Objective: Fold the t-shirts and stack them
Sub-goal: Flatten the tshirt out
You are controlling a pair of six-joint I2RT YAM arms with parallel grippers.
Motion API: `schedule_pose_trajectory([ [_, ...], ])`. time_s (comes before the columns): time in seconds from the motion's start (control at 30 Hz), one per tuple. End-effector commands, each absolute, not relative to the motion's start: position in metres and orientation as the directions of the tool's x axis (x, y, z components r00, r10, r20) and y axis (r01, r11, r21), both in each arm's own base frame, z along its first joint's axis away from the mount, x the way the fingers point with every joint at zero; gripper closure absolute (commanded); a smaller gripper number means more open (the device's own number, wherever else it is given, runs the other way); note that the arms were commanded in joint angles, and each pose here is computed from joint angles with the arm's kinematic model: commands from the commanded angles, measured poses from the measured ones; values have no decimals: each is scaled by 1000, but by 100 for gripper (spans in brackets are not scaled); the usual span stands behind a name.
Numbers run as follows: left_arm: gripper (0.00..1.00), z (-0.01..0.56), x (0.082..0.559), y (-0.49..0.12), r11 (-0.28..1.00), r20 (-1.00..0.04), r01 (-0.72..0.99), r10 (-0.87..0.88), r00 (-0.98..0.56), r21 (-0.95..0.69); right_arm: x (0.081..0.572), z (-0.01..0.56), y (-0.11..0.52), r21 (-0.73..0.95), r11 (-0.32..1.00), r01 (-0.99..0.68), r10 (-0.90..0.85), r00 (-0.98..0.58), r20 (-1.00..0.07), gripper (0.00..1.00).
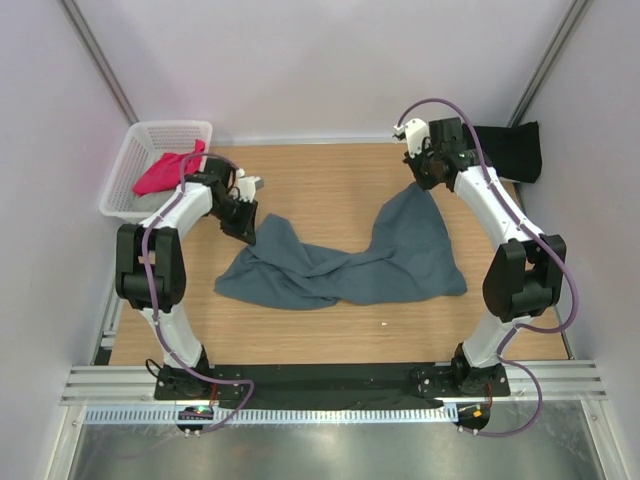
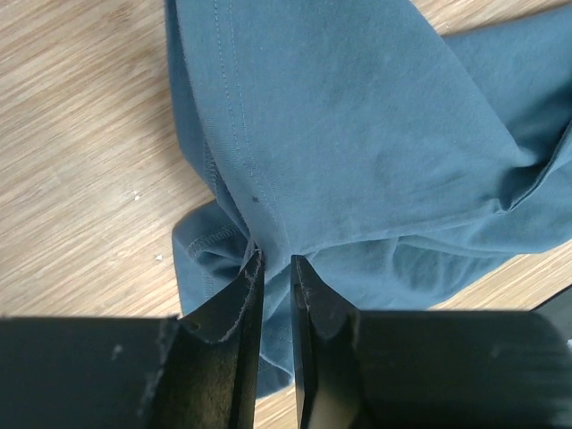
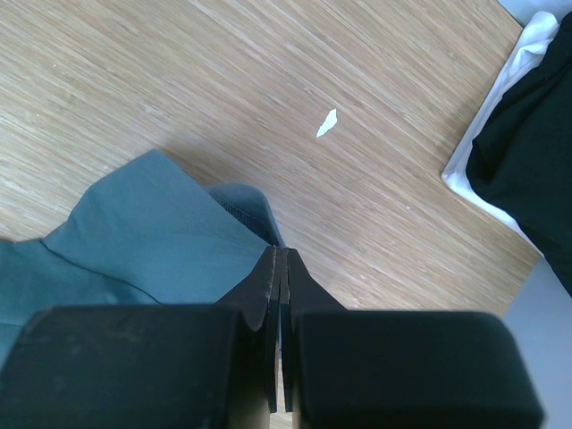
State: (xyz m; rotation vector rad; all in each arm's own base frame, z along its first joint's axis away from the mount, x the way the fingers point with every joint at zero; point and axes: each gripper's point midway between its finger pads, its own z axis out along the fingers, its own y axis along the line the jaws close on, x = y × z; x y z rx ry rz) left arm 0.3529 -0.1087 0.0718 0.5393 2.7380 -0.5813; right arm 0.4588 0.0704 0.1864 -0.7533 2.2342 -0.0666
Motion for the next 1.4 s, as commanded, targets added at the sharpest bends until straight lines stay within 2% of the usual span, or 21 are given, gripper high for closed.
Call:
schedule_pose_trajectory([
  [0.0, 81, 77, 355, -113, 838, -354, 417, 294, -888, -351, 460, 217, 68, -310, 828, -468, -531, -472, -704, 99],
  [0.17, 82, 76, 354, -114, 838, -339, 411, 294, -894, -358, 459, 219, 66, -311, 829, -465, -529, -469, -707, 99],
  [0.2, 86, 77, 354, -114, 838, -339, 412, 295, -893, -357, 459, 219, 65, -313, 830, -462, -528, -469, -708, 99],
  [0.23, 97, 76, 353, -113, 839, -332, 408, 294, -896, -360, 459, 221, 62, -314, 834, -454, -524, -472, -710, 99],
  [0.37, 100, 85, 356, -112, 843, -344, 411, 293, -892, -348, 457, 236, 46, -321, 862, -392, -488, -474, -733, 99],
  [0.5, 100, 124, 371, -113, 840, -457, 453, 291, -840, -298, 448, 277, 18, -330, 896, -297, -436, -453, -778, 99],
  [0.53, 100, 148, 378, -113, 840, -518, 469, 283, -808, -273, 445, 285, 13, -329, 902, -280, -426, -448, -786, 99],
  [0.7, 100, 231, 392, -117, 838, -689, 504, 239, -684, -210, 410, 353, -10, -356, 918, -175, -396, -368, -841, 99],
  [0.83, 100, 301, 384, -119, 833, -801, 529, 202, -564, -162, 379, 405, -19, -352, 933, -69, -356, -292, -887, 99],
  [1.1, 100, 402, 334, -123, 809, -906, 586, 222, -361, -35, 308, 516, -27, -287, 954, 89, -285, -29, -958, 99],
  [1.17, 100, 413, 322, -124, 802, -913, 598, 247, -325, 4, 288, 532, -27, -284, 953, 101, -288, 17, -958, 99],
  [1.27, 100, 398, 304, -121, 806, -883, 591, 261, -390, -22, 262, 530, -25, -276, 956, 95, -280, 31, -959, 99],
  [1.3, 94, 384, 297, -124, 793, -857, 606, 274, -437, -56, 263, 513, -22, -276, 959, 70, -277, -1, -961, 99],
  [1.37, 68, 345, 294, -126, 784, -796, 615, 315, -517, -89, 258, 500, -16, -249, 968, 37, -249, -6, -968, 99],
])
